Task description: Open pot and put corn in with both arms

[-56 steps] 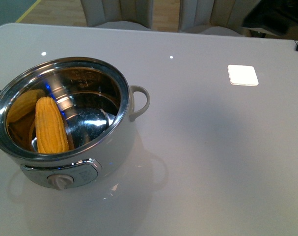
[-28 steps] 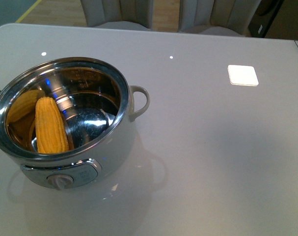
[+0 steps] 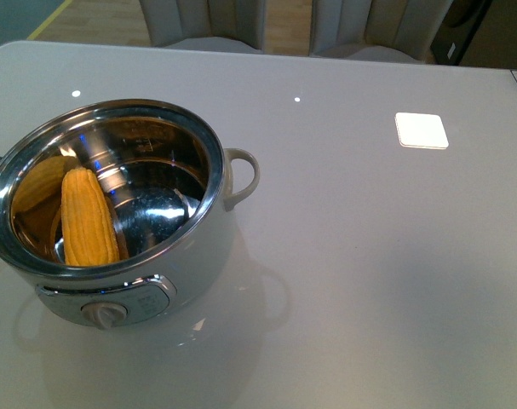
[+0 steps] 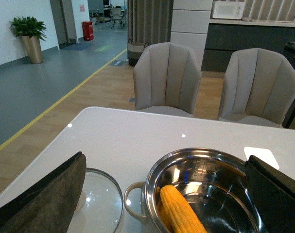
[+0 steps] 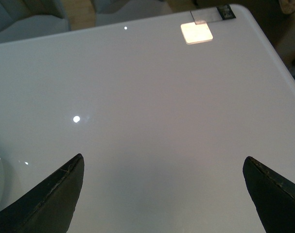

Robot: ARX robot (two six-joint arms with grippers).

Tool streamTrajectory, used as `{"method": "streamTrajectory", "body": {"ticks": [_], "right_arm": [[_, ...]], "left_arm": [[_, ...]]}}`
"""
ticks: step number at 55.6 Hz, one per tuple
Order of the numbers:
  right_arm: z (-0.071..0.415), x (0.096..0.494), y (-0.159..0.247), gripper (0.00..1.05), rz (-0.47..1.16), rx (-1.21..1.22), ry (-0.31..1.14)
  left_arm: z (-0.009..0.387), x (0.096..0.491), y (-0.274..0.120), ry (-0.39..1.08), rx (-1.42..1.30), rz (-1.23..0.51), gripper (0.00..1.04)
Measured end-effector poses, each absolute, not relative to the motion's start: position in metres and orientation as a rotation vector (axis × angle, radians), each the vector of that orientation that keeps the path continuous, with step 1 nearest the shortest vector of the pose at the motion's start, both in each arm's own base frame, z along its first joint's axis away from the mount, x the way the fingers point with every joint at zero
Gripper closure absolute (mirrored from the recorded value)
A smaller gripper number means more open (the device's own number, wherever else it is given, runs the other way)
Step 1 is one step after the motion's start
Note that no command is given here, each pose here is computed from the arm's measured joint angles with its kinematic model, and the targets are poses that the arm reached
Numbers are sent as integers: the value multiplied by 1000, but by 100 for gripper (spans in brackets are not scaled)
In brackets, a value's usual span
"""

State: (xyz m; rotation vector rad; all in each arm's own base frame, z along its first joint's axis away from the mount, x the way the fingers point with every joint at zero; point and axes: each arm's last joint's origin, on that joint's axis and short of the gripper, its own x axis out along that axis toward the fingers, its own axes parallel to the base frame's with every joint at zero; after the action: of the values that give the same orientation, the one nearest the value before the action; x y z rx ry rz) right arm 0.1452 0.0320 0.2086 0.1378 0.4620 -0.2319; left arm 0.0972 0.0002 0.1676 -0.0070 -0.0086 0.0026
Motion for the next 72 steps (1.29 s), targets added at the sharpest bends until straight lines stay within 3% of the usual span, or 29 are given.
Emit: {"method": "streamTrajectory", "body": {"ticks": [27,32,38,45,55,72], "right_arm": [[208,145,32,10,-217,147,447],[198,143,29,25,-29,134,201],[197,136,22,45,9,66,17],[188,129,15,74,7,23,11],[183,124,7,103,34,7,6],[174,114,0,103,2,5,-20]], "left_arm": [[167,97,0,-8,-7,3,7],[168,97,0,-8,-7,3,7],[168,97,0,-8,-7,3,7],[168,97,0,-8,-7,3,7],[168,97,0,-8,-7,3,7],[168,97,0,-8,-7,3,7]]}}
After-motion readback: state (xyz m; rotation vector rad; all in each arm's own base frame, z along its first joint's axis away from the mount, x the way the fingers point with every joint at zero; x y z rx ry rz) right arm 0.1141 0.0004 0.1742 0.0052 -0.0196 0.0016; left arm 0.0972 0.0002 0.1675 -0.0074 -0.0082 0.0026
